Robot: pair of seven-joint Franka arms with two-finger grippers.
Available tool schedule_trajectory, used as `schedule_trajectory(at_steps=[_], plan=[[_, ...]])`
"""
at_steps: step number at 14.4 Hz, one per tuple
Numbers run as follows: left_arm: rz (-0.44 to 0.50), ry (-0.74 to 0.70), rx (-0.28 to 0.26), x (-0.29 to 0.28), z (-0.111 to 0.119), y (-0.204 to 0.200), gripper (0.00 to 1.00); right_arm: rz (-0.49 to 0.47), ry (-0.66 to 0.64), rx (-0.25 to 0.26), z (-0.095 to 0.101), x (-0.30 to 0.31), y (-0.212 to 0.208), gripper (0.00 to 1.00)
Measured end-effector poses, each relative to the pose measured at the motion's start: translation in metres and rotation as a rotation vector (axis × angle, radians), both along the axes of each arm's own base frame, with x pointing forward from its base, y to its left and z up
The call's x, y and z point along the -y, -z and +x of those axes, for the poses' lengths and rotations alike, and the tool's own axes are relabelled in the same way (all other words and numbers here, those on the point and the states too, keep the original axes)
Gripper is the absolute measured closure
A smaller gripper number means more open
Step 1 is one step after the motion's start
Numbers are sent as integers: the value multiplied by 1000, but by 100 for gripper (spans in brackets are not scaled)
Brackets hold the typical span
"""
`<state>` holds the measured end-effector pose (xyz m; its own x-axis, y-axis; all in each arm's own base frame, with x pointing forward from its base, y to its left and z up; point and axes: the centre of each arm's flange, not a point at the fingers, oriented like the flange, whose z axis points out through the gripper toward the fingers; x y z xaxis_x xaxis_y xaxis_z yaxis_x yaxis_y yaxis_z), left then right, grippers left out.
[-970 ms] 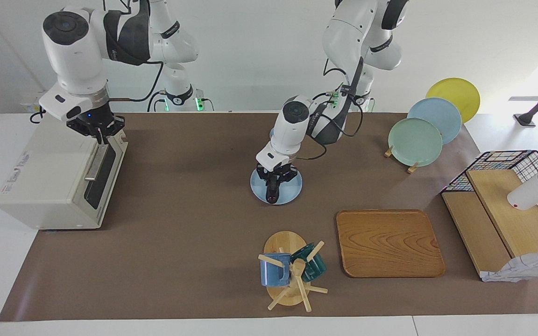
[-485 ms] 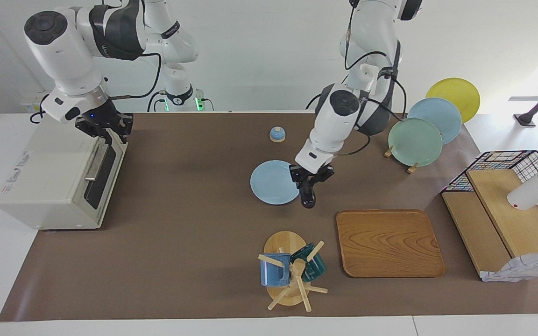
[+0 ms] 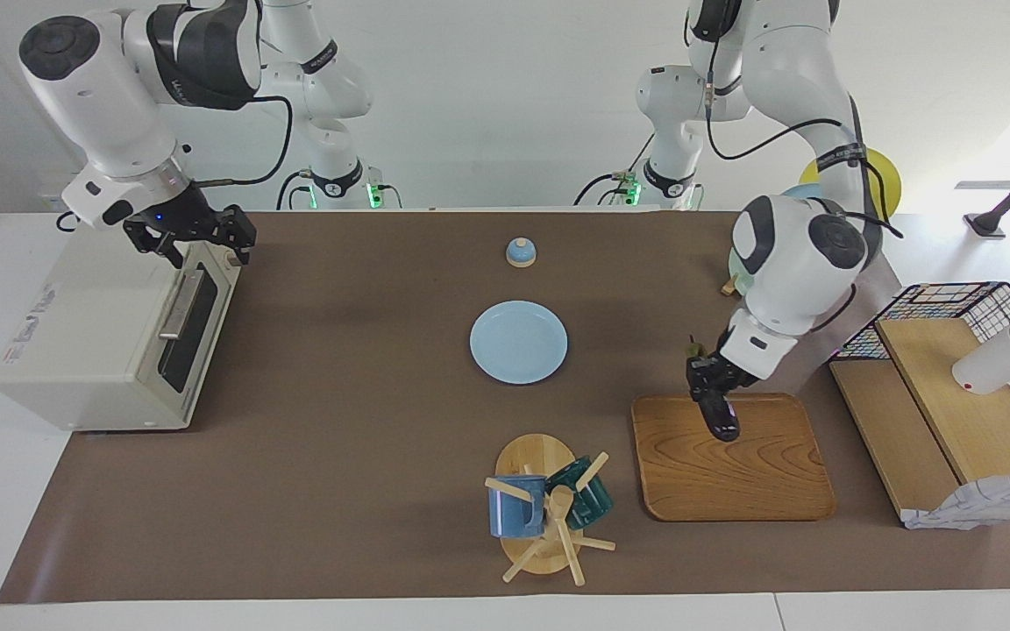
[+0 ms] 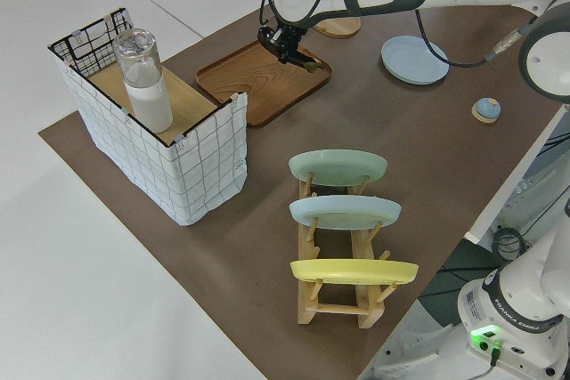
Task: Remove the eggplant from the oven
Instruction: 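Carry the eggplant onto the wooden tray with the left gripper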
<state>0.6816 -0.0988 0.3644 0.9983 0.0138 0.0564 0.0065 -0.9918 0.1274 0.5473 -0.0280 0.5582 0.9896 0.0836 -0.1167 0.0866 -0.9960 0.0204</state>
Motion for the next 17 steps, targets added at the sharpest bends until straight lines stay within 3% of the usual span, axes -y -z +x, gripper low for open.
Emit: schedule_trajectory(at_steps=[4,9,11,14,15,17], plan=[[18,54,33,-9,22,45,61,0,3,3,0,2,-3,0],[16,75,45,-7,22,47,61,1,14,1,-5,8,-7,0],[16,78,46,-7,22,47,43,1,16,1,-5,8,-7,0],[15,80,44,-8,22,36,7,1,16,3,-5,8,-8,0],[15,80,47,-9,22,23,0,1,17,5,-5,9,-9,0],[12,61,53,-11,16,-21,0,1,21,11,-7,11,-12,0]])
